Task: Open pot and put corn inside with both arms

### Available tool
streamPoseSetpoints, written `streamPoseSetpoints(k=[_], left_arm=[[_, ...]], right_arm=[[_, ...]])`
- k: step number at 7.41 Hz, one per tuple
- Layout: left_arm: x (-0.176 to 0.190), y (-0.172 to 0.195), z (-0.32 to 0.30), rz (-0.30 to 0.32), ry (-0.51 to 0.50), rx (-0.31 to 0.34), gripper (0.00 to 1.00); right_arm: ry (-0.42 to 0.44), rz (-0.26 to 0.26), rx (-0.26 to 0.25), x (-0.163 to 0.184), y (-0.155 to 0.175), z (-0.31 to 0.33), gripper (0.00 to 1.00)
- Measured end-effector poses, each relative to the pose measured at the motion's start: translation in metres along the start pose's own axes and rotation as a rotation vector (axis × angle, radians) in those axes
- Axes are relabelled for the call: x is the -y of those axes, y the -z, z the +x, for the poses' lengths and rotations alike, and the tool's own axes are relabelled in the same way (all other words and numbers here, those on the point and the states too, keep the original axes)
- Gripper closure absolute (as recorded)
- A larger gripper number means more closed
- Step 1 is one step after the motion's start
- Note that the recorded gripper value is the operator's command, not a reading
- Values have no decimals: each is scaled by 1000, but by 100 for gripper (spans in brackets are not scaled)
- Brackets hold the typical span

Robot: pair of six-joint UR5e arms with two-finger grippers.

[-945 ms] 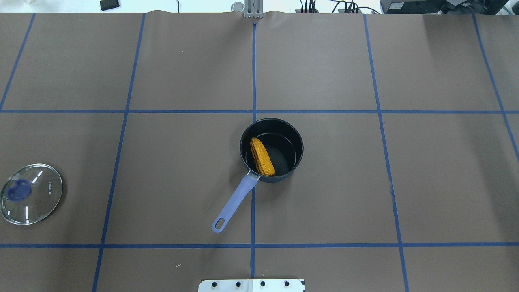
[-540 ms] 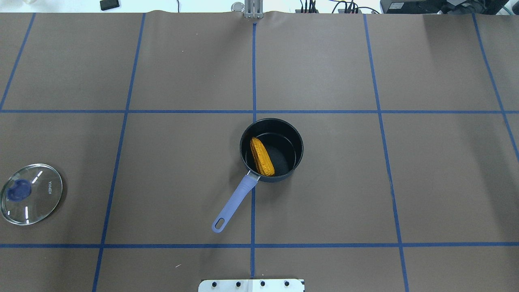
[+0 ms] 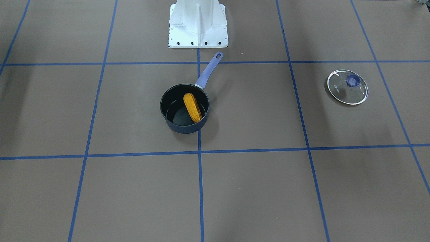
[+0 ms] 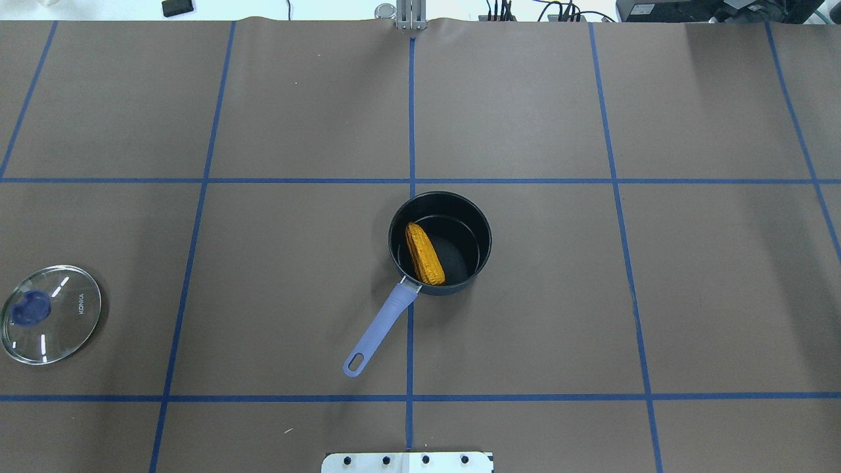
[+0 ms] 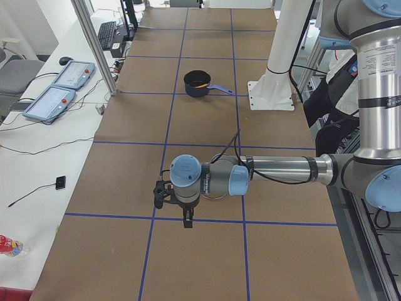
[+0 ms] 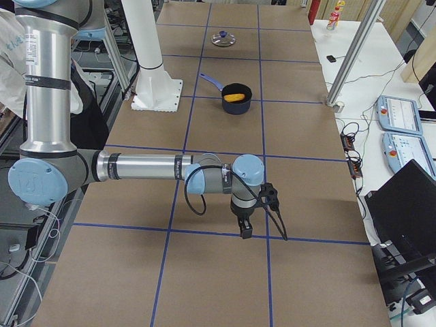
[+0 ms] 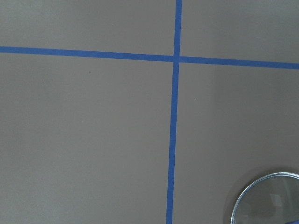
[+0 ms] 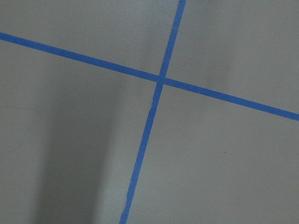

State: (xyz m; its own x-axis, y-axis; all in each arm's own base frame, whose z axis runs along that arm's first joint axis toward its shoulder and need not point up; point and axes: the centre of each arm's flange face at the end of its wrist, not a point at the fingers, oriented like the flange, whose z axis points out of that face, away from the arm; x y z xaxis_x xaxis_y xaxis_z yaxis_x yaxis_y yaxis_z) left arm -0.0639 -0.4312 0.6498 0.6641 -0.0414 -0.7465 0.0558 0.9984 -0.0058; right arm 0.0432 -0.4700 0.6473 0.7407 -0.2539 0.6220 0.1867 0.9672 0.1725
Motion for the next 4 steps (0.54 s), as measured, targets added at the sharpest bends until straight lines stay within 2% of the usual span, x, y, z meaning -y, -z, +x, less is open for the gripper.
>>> streamPoseSetpoints(k=[4], left_arm=[[0,0,0,0,-1,0,1]], right_arm=[[5,-1,2,1,-1,-2,0]])
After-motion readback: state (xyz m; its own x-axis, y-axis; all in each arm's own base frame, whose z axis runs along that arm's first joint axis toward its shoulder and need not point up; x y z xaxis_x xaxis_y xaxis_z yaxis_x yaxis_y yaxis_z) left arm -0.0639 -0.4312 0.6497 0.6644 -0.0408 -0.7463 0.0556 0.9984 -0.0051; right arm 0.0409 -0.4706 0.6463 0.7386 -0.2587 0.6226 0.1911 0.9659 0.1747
